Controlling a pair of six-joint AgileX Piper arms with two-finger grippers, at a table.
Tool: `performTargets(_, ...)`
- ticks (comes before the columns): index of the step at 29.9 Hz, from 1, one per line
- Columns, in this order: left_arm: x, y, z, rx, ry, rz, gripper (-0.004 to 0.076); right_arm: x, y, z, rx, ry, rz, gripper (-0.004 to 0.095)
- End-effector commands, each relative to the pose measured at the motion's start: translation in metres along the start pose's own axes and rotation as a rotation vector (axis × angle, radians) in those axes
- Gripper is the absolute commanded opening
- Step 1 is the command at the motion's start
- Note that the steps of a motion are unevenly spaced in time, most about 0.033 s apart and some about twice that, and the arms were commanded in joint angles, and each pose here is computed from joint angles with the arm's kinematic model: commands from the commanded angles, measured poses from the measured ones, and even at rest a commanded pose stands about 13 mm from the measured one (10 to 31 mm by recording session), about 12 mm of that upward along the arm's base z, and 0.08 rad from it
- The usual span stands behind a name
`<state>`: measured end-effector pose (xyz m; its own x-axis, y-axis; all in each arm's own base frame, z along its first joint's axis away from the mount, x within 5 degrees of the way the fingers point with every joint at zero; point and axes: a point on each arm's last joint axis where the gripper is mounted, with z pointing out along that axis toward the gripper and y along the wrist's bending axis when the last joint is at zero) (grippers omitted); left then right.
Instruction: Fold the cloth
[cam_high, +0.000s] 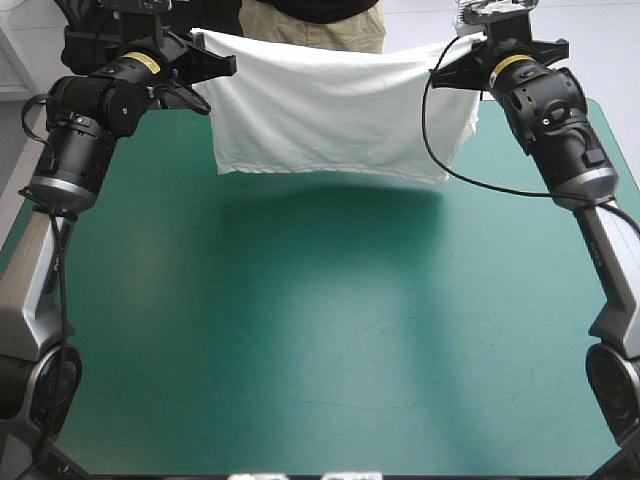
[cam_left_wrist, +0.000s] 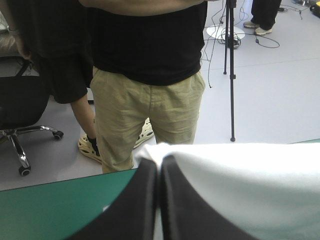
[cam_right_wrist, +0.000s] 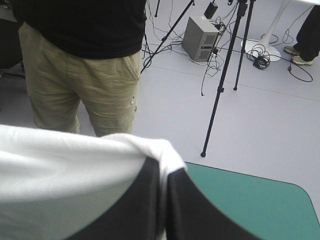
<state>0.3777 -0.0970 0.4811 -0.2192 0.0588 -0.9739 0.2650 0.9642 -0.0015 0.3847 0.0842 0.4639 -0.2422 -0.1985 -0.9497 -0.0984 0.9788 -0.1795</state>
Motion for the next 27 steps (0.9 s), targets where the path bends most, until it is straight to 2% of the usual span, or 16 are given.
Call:
performTargets(1,-0.016,-0.001,-0.01,0.001,-0.096,0.0,-0.0017,-0.016,-0.009,-0.015,0.023,-0.069,-0.004,-0.0018)
performTargets(7,0.042,-0.006,0.013,0.034,0.223,-0.048,-0.0017,0.021,0.006,0.0,-0.097,0.2,-0.003,-0.0018)
performTargets(12,0.094,-0.012,0.003,0.038,0.455,-0.054,-0.0017,0.063,0.016,-0.007,-0.173,0.37,-0.014,-0.0018)
performTargets(21,0.167,-0.026,-0.05,0.074,0.681,-0.052,-0.0017,0.154,0.031,-0.047,-0.303,0.654,-0.002,-0.0017)
performTargets(27,0.217,-0.028,-0.082,0.085,0.845,-0.076,-0.0017,0.2,0.038,-0.08,-0.386,0.804,0.025,-0.0017)
